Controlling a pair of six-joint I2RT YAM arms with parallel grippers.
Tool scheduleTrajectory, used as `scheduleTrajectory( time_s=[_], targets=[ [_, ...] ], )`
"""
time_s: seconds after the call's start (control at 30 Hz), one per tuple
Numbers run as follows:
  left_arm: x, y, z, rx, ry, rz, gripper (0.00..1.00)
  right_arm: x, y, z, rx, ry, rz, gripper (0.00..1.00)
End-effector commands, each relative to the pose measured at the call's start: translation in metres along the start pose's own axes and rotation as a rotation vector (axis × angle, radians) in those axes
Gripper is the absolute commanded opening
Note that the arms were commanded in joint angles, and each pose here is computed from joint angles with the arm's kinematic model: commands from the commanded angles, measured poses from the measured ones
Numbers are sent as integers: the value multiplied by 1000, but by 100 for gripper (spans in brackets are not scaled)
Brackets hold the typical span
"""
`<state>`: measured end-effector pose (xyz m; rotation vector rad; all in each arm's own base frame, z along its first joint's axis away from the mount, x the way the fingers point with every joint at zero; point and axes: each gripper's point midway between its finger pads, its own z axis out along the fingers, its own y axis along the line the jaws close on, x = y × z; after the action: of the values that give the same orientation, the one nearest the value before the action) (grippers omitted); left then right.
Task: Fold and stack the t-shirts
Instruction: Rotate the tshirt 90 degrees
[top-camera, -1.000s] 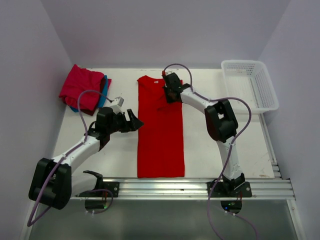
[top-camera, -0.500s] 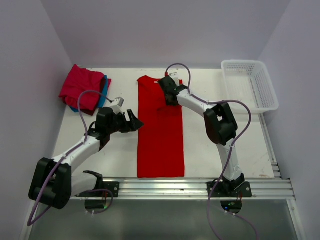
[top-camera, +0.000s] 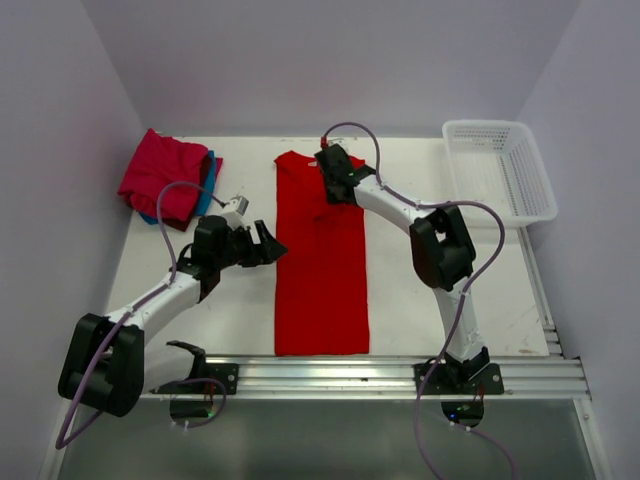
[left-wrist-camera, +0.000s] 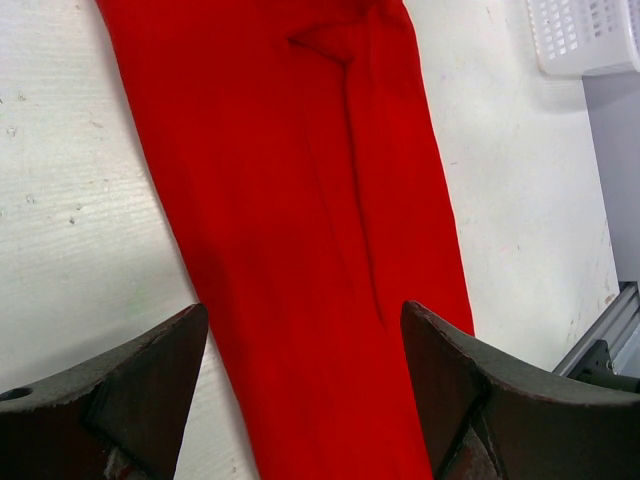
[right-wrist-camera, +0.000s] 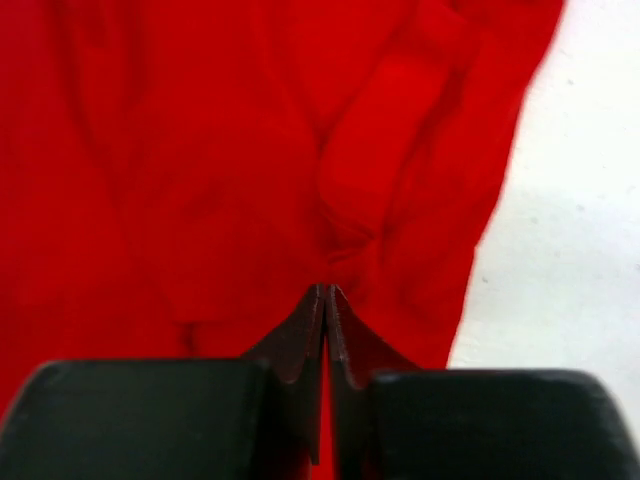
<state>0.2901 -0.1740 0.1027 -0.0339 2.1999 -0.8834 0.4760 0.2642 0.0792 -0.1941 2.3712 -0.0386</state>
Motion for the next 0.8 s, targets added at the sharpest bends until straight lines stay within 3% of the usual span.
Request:
scheduleTrajectory(
  time_s=[0.0, 0.5, 0.77],
  targets=[
    [-4, -4, 0, 21, -23, 44, 81, -76, 28, -42, -195, -174, 45, 0],
    [-4, -3, -3, 15, -30, 50, 81, -41, 11, 38, -96, 46, 100, 0],
    [-5, -3, -2, 16, -36, 51, 81, -27, 2, 43, -66, 67, 115, 0]
  ],
)
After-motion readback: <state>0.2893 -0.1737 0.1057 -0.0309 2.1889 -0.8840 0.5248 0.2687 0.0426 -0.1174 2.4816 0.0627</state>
